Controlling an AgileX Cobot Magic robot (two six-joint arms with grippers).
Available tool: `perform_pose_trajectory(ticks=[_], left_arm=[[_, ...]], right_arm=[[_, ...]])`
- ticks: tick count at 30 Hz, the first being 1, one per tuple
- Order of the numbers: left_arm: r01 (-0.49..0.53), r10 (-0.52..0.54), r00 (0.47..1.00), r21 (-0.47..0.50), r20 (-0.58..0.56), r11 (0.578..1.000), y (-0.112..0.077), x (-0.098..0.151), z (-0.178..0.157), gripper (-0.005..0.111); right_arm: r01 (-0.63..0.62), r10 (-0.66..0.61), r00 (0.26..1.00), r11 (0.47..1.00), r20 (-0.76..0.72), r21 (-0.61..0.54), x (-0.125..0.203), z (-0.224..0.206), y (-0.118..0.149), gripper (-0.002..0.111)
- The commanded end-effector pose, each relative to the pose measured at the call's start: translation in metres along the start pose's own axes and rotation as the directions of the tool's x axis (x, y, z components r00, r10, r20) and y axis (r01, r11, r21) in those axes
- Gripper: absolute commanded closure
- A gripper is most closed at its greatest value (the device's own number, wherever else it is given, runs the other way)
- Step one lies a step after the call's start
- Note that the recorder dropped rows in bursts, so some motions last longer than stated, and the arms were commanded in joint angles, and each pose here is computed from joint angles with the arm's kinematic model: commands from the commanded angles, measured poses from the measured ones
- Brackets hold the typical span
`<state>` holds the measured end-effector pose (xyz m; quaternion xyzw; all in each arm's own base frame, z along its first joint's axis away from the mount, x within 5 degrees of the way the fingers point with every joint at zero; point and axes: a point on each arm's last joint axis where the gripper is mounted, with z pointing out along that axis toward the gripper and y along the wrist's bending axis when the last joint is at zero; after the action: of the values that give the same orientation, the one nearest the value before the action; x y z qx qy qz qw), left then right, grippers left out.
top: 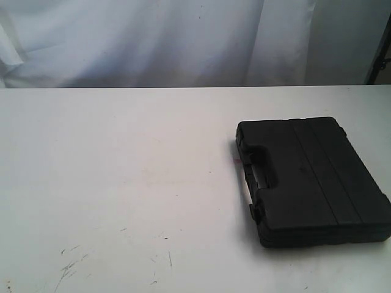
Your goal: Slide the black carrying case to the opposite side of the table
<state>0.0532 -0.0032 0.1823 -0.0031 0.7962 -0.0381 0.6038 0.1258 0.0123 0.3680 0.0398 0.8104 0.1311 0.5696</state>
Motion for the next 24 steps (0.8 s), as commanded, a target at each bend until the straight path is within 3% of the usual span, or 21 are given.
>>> perform_pose_trajectory(ticks=[1, 6, 16, 24], left_arm=[[0.005, -0.005, 1.0, -0.001, 0.015, 1.0, 0.0, 0.0, 0.0, 0.107], [0.005, -0.005, 1.0, -0.001, 0.015, 1.0, 0.0, 0.0, 0.0, 0.107], [0.005, -0.005, 1.0, -0.001, 0.015, 1.0, 0.0, 0.0, 0.0, 0.107], [0.005, -0.005, 1.0, -0.001, 0.015, 1.0, 0.0, 0.0, 0.0, 0.107]], right_arm=[[0.053, -0.087, 0.96, 0.99, -0.266, -0.132, 0.015, 0.026, 0.005, 0.108], [0.054, -0.12, 0.885, 0.986, -0.45, -0.156, 0.031, 0.04, 0.0, 0.108], [0.031, -0.098, 0.894, 0.987, -0.437, -0.158, 0.029, 0.05, 0.001, 0.108], [0.047, -0.132, 0.864, 0.982, -0.486, -0.183, 0.015, 0.086, 0.018, 0.108]])
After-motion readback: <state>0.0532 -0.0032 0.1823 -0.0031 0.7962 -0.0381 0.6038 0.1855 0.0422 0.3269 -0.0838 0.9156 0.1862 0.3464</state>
